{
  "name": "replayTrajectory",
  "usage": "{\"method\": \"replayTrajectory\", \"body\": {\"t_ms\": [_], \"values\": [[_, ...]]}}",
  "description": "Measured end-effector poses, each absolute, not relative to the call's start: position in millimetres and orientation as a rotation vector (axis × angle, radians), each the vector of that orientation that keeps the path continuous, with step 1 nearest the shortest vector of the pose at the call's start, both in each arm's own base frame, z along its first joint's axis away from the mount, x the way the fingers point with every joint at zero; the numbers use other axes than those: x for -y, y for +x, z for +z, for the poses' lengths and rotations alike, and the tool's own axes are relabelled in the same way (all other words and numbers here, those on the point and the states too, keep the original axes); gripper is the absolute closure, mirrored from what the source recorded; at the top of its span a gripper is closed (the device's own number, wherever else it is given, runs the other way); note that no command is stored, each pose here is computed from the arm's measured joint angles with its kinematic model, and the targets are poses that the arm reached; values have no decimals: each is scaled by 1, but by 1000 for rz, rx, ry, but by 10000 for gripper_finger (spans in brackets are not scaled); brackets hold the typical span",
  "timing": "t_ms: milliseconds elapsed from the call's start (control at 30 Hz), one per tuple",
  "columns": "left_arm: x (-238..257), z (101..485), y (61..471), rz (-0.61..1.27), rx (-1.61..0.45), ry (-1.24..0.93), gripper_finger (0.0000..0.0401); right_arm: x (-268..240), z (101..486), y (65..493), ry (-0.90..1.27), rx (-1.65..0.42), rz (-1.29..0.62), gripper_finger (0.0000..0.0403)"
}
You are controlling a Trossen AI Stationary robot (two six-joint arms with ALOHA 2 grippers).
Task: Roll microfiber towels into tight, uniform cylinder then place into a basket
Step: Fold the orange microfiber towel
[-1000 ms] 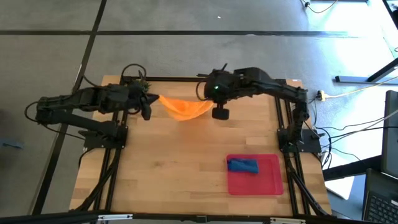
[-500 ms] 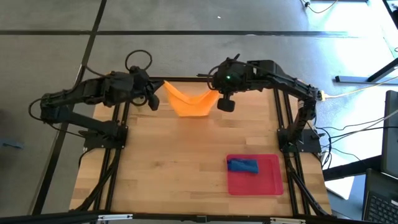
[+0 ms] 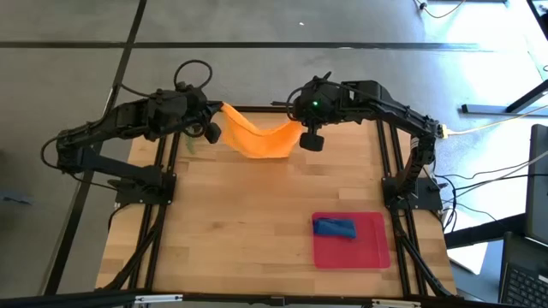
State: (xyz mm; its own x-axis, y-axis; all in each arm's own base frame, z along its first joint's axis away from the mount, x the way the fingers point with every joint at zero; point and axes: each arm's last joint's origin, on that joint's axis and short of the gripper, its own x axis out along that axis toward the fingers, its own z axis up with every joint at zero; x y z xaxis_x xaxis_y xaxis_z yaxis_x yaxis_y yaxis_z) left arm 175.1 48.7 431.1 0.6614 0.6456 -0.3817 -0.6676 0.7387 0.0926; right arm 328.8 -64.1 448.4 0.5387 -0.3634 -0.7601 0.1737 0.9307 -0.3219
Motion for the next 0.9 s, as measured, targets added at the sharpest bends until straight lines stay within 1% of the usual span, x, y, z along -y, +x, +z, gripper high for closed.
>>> {"method": "replayTrajectory", "body": {"t_ms": [400,567,667,800,900], "values": [[-75,422,182,866,-474,-72,401,84,448,326,-149,-939,-401,402],[-91,414,193,900,-546,-11,401,93,450,327,-162,-905,-420,402],[-99,411,200,901,-576,53,401,97,451,326,-226,-919,-463,402],[-108,417,208,907,-518,134,401,103,454,325,-311,-925,-591,402],[-111,426,210,920,-444,182,401,104,455,326,-329,-918,-620,402]]}}
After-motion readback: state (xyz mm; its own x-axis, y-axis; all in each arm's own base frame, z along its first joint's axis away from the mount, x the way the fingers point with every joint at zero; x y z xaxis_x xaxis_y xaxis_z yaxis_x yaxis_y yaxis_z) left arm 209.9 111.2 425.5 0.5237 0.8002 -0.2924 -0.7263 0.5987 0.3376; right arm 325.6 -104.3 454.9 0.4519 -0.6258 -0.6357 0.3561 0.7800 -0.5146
